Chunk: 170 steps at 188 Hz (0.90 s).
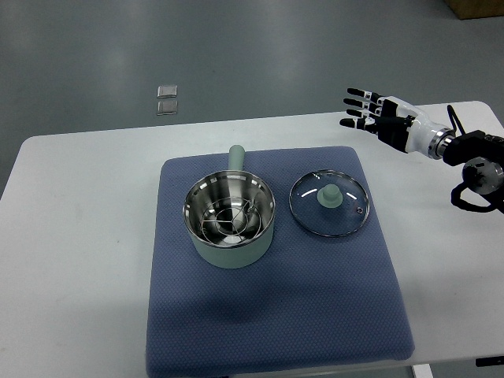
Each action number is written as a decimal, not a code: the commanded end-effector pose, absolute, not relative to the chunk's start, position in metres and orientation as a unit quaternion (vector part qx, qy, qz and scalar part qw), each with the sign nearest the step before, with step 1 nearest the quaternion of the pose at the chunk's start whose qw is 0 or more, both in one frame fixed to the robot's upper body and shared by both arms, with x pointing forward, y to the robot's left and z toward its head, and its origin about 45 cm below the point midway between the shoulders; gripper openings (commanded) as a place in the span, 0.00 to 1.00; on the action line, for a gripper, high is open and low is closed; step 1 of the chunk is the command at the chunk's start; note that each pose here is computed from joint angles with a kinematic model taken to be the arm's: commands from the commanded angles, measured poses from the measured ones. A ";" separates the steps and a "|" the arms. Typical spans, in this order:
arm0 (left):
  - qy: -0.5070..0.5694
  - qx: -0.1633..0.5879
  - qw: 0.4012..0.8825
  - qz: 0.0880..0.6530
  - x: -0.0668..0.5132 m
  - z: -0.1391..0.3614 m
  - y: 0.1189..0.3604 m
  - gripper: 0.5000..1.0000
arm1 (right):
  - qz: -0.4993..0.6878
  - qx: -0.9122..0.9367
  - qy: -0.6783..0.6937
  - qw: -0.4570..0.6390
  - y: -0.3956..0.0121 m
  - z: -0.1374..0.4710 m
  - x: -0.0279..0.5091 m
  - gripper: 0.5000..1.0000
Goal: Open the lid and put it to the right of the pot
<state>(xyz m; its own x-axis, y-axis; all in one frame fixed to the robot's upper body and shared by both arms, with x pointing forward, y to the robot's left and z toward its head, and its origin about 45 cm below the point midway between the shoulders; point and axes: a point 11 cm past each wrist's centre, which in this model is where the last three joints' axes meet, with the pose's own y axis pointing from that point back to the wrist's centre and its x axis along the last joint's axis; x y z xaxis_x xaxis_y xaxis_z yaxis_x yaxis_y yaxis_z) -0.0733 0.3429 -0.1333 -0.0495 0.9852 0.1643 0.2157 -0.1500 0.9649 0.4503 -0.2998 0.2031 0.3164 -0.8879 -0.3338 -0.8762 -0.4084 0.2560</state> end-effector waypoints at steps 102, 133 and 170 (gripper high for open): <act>0.526 0.571 0.386 0.499 -0.073 -0.133 0.343 1.00 | -0.327 0.728 -0.596 -0.088 -0.313 0.181 0.457 0.86; 0.526 0.571 0.386 0.499 -0.073 -0.133 0.343 1.00 | -0.326 0.725 -0.601 -0.085 -0.319 0.177 0.457 0.86; 0.526 0.571 0.386 0.499 -0.073 -0.133 0.343 1.00 | -0.318 0.734 -0.596 -0.074 -0.317 0.176 0.456 0.86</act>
<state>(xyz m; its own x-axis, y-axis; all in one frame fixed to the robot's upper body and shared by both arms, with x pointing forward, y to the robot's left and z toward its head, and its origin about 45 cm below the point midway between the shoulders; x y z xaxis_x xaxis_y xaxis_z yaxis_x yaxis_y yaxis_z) -0.0733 0.3429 -0.1333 -0.0491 0.9852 0.1643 0.2157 -0.1501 0.9649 0.4568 -0.3185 0.1766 0.0722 -0.8200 -0.5678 -0.9257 -0.2671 0.2680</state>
